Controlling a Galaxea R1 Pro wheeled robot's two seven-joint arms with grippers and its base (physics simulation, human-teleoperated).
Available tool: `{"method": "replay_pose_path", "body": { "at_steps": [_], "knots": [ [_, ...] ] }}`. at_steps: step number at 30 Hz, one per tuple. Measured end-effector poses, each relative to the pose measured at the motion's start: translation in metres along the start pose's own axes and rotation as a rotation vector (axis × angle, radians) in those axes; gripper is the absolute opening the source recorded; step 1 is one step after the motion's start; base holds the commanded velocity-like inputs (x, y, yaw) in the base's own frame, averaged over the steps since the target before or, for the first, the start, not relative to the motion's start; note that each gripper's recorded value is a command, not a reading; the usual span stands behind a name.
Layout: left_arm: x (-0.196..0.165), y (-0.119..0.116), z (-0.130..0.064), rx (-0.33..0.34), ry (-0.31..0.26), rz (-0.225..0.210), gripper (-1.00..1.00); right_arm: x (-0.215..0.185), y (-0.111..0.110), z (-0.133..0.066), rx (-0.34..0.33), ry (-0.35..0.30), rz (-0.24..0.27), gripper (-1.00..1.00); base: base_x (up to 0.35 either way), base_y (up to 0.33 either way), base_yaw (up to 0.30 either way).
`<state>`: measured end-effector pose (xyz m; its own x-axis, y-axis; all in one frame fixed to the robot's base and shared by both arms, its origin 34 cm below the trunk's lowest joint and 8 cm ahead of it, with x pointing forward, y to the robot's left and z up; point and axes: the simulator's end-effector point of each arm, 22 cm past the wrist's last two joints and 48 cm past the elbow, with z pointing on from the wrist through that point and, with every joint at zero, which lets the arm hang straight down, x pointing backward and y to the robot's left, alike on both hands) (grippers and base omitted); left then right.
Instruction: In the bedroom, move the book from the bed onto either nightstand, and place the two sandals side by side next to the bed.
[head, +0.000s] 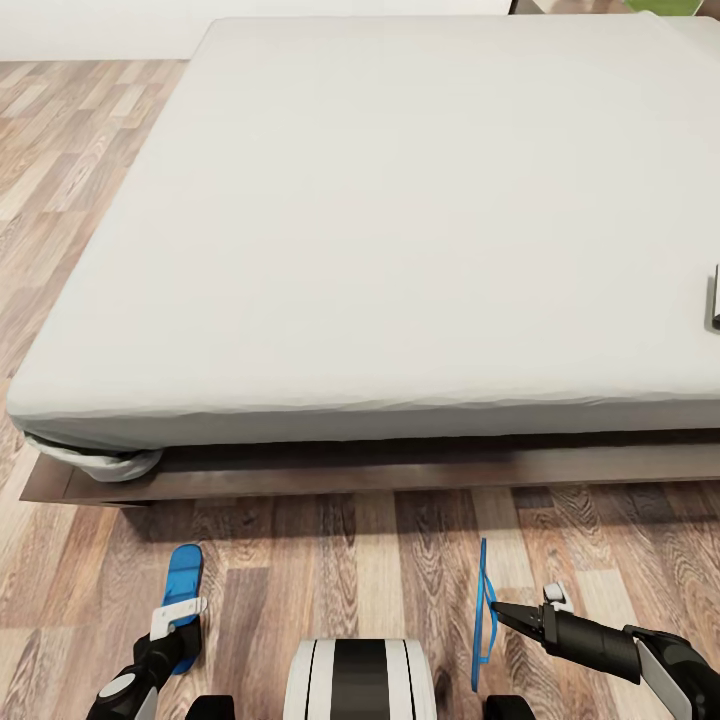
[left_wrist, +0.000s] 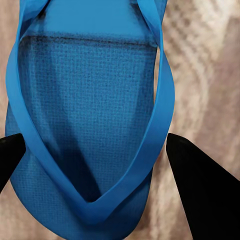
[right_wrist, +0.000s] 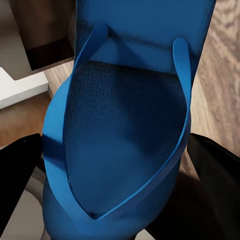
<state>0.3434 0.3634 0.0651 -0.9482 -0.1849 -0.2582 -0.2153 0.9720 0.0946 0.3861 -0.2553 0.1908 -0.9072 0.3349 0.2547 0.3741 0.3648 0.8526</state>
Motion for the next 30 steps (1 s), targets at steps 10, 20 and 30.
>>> {"method": "replay_pose_path", "body": {
  "at_steps": [10, 20, 30],
  "knots": [
    [0.0001, -0.0004, 0.0, 0.0, 0.0, 0.0, -1.0, -0.0007, 0.0004, -0.0004, -0.002, -0.003, -0.003, -1.0, 0.0, 0.0, 0.0],
    [0.0002, -0.0006, 0.0, 0.001, 0.0, -0.001, -1.0, -0.0002, 0.0002, 0.0, -0.001, -0.001, -0.002, -1.0, 0.0, 0.0, 0.0],
    [-0.0001, -0.0003, 0.0, 0.0, -0.001, 0.0, -1.0, -0.0004, 0.0003, -0.0001, -0.001, -0.002, -0.001, -1.0, 0.0, 0.0, 0.0]
  ]
}}
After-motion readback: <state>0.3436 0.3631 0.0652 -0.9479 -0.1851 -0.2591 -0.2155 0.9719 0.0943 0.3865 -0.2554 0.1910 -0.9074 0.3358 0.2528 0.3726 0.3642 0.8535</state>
